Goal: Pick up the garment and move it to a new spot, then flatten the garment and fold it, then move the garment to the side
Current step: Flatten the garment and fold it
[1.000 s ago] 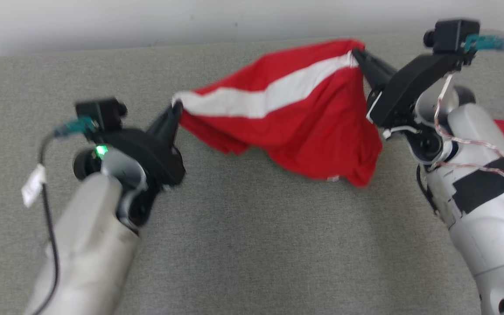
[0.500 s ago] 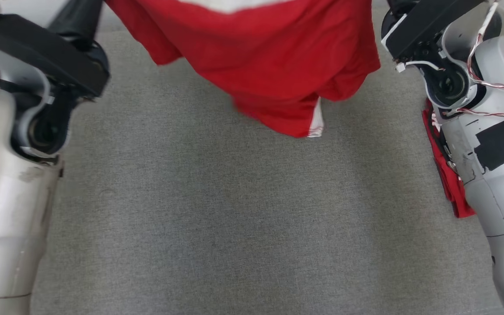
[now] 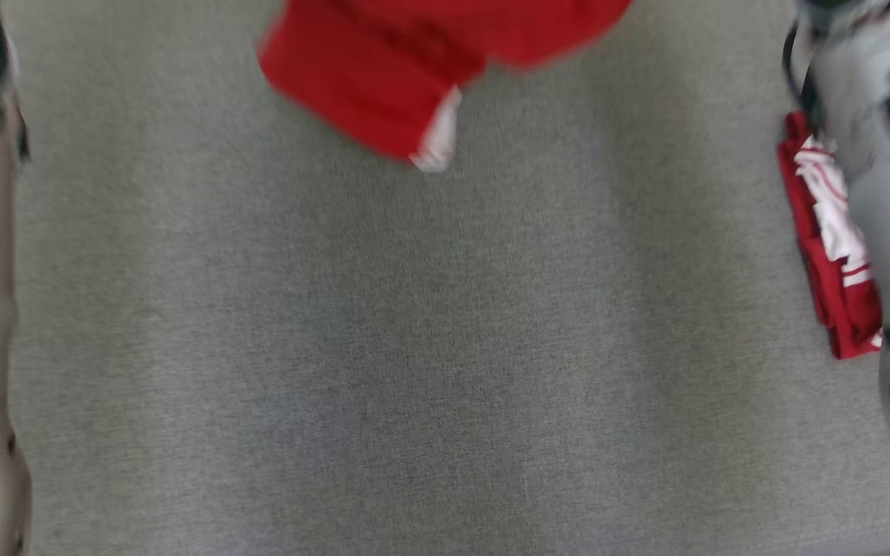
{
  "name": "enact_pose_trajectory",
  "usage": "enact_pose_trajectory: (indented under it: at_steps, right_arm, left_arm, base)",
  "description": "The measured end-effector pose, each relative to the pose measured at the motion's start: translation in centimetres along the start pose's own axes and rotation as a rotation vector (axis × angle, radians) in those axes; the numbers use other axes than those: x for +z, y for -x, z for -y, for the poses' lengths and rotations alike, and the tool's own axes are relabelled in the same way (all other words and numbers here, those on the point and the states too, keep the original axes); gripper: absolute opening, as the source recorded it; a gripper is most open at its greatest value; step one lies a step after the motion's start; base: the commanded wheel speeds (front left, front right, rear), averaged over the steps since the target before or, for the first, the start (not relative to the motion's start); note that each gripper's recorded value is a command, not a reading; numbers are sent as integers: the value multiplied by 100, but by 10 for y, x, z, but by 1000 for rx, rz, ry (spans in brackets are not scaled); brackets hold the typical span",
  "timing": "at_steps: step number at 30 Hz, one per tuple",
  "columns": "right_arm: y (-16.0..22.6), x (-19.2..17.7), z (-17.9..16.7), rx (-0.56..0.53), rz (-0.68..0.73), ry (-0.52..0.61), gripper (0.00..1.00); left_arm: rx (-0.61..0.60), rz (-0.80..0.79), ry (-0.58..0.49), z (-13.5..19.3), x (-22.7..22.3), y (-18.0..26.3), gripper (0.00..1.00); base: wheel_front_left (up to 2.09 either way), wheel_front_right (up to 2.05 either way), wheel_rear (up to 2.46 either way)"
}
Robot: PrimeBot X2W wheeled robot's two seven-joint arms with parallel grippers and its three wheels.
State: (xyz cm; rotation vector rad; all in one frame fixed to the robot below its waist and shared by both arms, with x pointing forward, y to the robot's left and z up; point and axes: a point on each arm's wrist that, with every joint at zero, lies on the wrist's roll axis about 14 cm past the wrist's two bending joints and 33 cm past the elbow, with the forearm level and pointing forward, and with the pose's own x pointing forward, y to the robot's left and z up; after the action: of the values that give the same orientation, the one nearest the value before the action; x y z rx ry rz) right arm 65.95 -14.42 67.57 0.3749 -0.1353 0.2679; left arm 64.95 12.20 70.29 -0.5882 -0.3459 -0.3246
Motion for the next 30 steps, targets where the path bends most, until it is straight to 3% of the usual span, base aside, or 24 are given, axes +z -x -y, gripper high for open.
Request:
enact_pose_trajectory:
  at_steps: [5, 11, 14, 20, 30]
  right_arm:
    - [-29, 48, -4, 11, 287, -21, 0]
    - [-43, 37, -1, 29, 335, -7, 0]
    - [-45, -6, 2, 48, 258, 48, 0]
    - [-26, -94, 14, 62, 77, 47, 0]
    - [37, -140, 16, 95, -223, -28, 0]
  left_arm:
    - [-46, 212, 20, 4, 24, -28, 0]
    - [-123, 264, 36, 4, 10, -36, 0]
    - [-118, 206, 37, -9, -24, -32, 0]
    - [-74, 22, 82, -32, -102, 6, 0]
    - [-52, -65, 256, -21, -105, 81, 0]
  base:
    - [0, 0, 0]
    - [0, 0, 0]
    - [0, 0, 0]
    - [0, 0, 0]
    - [0, 0, 0]
